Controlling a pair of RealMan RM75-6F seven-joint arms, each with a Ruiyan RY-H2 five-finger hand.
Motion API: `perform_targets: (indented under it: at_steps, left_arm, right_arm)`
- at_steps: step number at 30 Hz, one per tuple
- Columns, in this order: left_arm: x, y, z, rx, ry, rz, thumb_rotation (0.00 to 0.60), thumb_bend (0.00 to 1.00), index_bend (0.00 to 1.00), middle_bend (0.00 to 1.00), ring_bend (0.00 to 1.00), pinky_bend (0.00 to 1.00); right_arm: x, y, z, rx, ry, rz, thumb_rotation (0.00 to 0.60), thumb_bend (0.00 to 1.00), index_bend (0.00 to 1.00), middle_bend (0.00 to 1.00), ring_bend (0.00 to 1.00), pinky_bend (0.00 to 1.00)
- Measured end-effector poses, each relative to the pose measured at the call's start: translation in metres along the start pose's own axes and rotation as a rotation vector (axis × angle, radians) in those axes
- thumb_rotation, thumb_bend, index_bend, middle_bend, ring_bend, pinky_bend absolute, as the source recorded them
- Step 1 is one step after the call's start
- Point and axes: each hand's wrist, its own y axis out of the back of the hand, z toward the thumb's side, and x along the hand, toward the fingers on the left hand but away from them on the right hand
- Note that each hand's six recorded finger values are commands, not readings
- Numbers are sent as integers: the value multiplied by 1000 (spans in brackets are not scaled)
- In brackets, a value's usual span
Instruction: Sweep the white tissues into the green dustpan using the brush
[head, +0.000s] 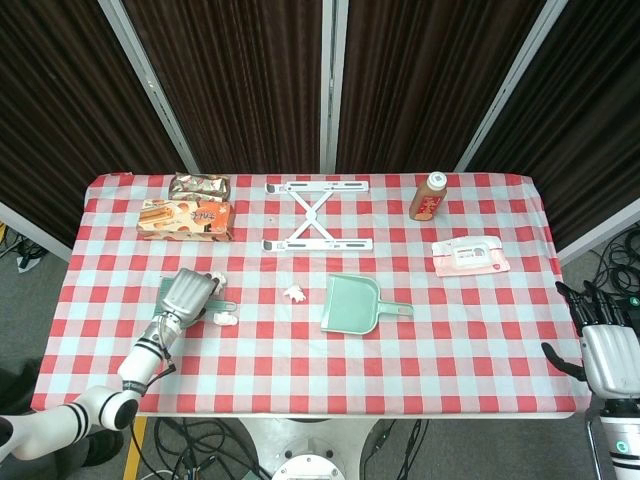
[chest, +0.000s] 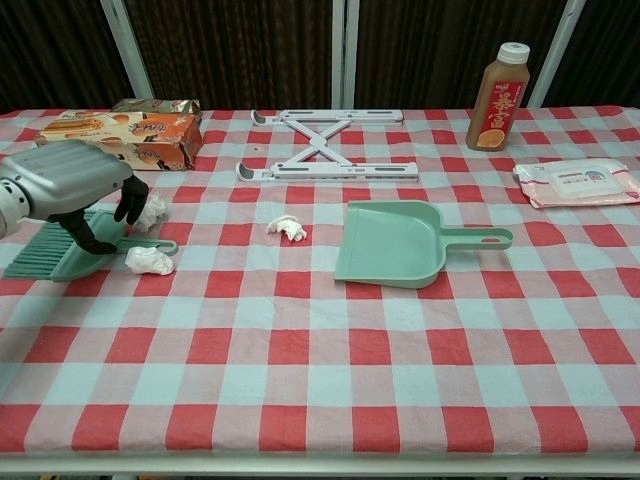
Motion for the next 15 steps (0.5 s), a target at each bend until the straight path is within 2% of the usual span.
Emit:
perform_targets:
  at_steps: [7,15]
  left_arm:
    - [2,-3,5,6,8,-69,600,232,442,474,792,941]
    - [4,0,13,5,27,-125,600,232,446,474,792,941]
  right_arm:
    - [0,-1,-3,-5,-6,-1,600,134,75,204,45,115]
    - [-2,-2,-6,-11,-7,0,600,134,75,205,45,115]
